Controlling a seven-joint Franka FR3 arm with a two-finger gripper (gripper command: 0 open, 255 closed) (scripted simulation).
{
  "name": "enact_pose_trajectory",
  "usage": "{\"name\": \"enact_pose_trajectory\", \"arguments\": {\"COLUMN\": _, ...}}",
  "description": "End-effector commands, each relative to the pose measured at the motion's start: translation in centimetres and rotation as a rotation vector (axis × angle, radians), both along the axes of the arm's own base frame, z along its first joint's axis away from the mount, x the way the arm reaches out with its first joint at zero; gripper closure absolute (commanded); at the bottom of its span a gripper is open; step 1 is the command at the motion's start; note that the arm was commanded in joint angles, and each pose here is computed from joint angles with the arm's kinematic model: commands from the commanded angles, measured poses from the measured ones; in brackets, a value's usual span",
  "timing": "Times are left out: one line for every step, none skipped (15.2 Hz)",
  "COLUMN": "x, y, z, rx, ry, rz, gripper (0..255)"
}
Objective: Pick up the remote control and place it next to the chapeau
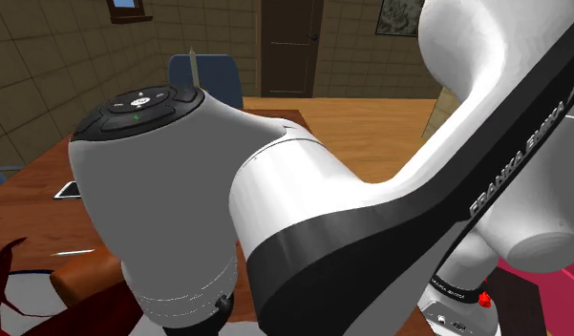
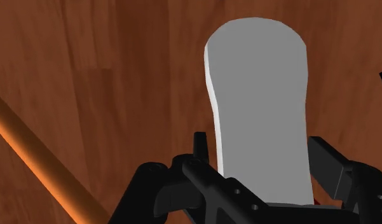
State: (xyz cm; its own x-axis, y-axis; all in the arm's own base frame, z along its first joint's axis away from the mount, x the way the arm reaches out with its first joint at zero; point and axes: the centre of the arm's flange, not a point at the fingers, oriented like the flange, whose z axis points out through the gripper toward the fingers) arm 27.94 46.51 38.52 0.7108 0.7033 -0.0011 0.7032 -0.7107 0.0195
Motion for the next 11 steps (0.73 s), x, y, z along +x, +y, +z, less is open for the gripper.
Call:
{"name": "enact_pose_trajectory", "arguments": {"x": -0.1, "y": 0.1, "z": -1.6, "rx": -0.007, "ry": 0.007, "rz": -0.001, "gripper": 255}}
{"name": "enact_pose_trajectory", "arguments": {"x": -0.1, "y": 0.1, "z": -2.1, "rx": -0.007, "ry": 0.007, "rz": -0.001, "gripper": 255}}
{"name": "enact_pose_trajectory", "arguments": {"x": -0.1, "y": 0.1, "z": -2.6, "rx": -0.007, "ry": 0.007, "rz": -0.001, "gripper": 255}}
{"name": "enact_pose_trajectory", "arguments": {"x": -0.1, "y": 0.1, "z": -3.2, "rx": -0.007, "ry": 0.007, "rz": -0.001, "gripper": 255}}
{"name": "enact_pose_trajectory", "arguments": {"x": -0.1, "y": 0.1, "z": -3.3, "rx": -0.007, "ry": 0.007, "rz": -0.001, "gripper": 255}}
{"name": "enact_pose_trajectory", "arguments": {"x": -0.1, "y": 0.1, "z": -3.3, "rx": -0.007, "ry": 0.007, "rz": -0.001, "gripper": 255}}
{"name": "enact_pose_trajectory", "arguments": {"x": -0.1, "y": 0.1, "z": -3.3, "rx": -0.007, "ry": 0.007, "rz": -0.001, "gripper": 255}}
{"name": "enact_pose_trajectory", "arguments": {"x": -0.1, "y": 0.1, "z": -3.3, "rx": -0.007, "ry": 0.007, "rz": -0.001, "gripper": 255}}
{"name": "enact_pose_trajectory", "arguments": {"x": -0.1, "y": 0.1, "z": -3.3, "rx": -0.007, "ry": 0.007, "rz": -0.001, "gripper": 255}}
{"name": "enact_pose_trajectory", "arguments": {"x": -0.1, "y": 0.1, "z": -3.3, "rx": -0.007, "ry": 0.007, "rz": -0.001, "gripper": 255}}
{"name": "enact_pose_trajectory", "arguments": {"x": -0.1, "y": 0.1, "z": -3.3, "rx": -0.007, "ry": 0.007, "rz": -0.001, "gripper": 255}}
